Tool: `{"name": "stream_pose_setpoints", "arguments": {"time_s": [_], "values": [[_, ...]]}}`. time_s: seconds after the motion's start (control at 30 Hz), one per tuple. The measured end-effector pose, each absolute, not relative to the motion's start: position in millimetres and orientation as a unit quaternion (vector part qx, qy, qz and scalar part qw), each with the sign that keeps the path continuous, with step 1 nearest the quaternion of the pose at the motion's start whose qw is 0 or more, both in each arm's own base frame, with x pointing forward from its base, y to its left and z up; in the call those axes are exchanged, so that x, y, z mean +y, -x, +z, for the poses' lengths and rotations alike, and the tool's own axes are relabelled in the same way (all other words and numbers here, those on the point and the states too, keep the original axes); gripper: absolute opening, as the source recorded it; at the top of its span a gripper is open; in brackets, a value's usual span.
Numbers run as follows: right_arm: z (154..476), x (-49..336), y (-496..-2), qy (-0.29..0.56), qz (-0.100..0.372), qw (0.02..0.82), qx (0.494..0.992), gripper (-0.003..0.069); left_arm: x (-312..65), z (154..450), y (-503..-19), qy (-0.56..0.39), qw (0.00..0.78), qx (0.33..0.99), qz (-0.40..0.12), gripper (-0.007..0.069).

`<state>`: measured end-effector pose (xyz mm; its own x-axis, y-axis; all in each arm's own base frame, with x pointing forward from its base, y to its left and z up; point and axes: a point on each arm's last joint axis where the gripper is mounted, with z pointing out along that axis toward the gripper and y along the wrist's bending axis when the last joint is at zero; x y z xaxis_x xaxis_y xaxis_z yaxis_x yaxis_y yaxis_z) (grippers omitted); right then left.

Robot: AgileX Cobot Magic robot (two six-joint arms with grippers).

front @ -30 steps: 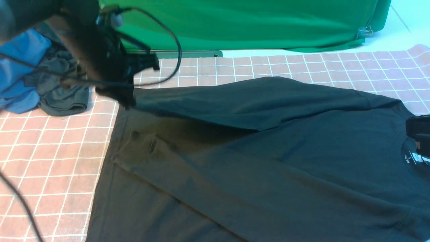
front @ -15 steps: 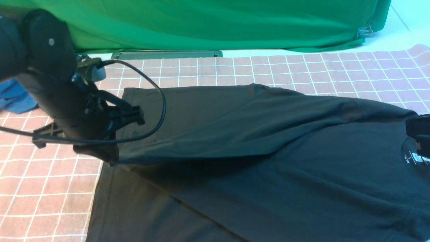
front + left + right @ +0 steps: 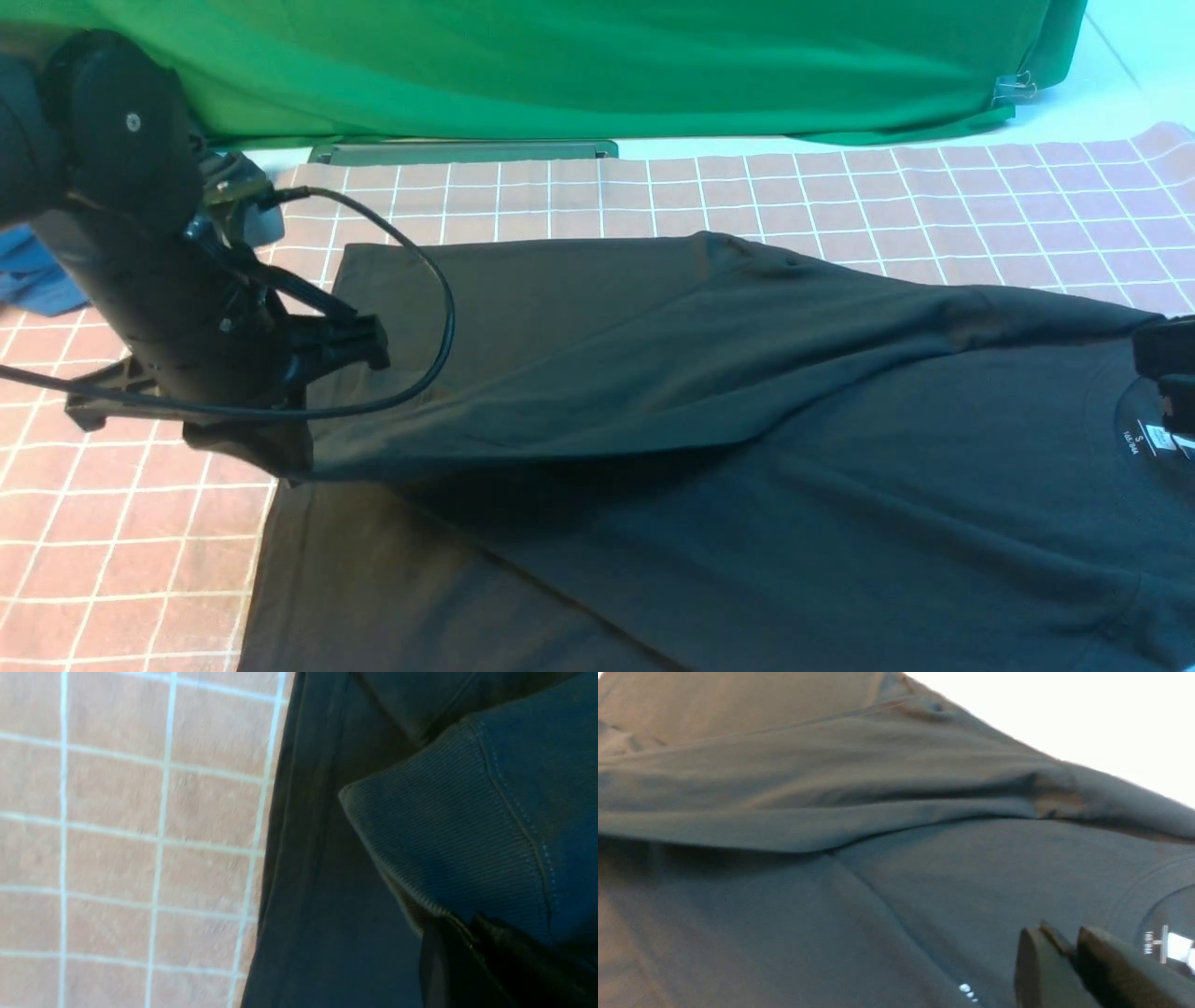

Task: Fold a long-sleeved shirt over a pink coffee tablecloth.
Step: 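Fold the left side of the dark shirt inward over its body with the left gripper, then grasp the near edge of the shirt at its hem and shoulder corners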

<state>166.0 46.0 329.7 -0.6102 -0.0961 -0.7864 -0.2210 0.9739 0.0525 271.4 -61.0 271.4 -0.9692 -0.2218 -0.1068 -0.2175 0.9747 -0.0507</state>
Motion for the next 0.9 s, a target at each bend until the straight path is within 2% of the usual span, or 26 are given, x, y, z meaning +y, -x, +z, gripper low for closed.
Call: {"name": "stream_pose_setpoints", "arguments": {"time_s": [0.1,0.13,0.17,0.2,0.23,0.33,0.43,0.53,0.6,0.67,0.77,0.9], "values": [[330.0,42.1,-168.3,0.076,0.065,0.436,0.894,0.0132,-60.2,271.2,-270.2,0.109,0.05,0.993,-0.014,0.0064],[329.0,38.9,-171.5,0.064,0.06,0.434,0.896,0.0111,-59.4,271.2,-270.0,0.108,0.049,0.993,-0.01,0.0109],[328.8,38.0,-172.0,0.062,0.059,0.434,0.897,0.0108,-59.4,271.2,-270.0,0.107,0.049,0.993,-0.01,0.0122],[325.4,35.2,-176.7,0.053,0.052,0.425,0.902,0.008,-59.2,271.2,-270.0,0.102,0.05,0.993,-0.008,0.0191],[323.1,33.4,-178.7,0.048,0.048,0.418,0.906,0.0064,-59.2,271.2,-270.0,0.1,0.05,0.994,-0.008,0.0208],[311.5,24.4,-192.2,0.022,0.029,0.368,0.929,0.0034,-59.6,272.4,-273.2,0.089,0.066,0.994,-0.011,0.0335],[309.1,12.3,-211.4,-0.002,0.012,0.323,0.946,0.0034,-64.4,276.4,-279.4,0.091,0.094,0.991,-0.04,0.0375],[309.7,-2.8,-237.1,-0.025,0.015,0.29,0.957,0.0034,-75.3,280.2,-285.2,0.077,0.123,0.985,-0.094,0.0333],[304.1,-13.7,-258.1,-0.036,0.041,0.259,0.964,0.0034,-86.0,279.8,-288.5,0.064,0.138,0.981,-0.119,0.0247],[296.1,-26.4,-280.5,-0.055,0.077,0.239,0.966,0.0036,-99.6,274.1,-290.2,0.043,0.138,0.982,-0.125,0.0137],[278.7,-41.8,-312.8,-0.083,0.108,0.221,0.966,0.0058,-121.9,256.0,-291.6,0.01,0.114,0.987,-0.116,0.0031],[250.0,-44.4,-344.7,-0.086,0.115,0.206,0.968,0.0162,-135.4,228.8,-299.7,0.011,0.085,0.991,-0.106,0.0011]]}}
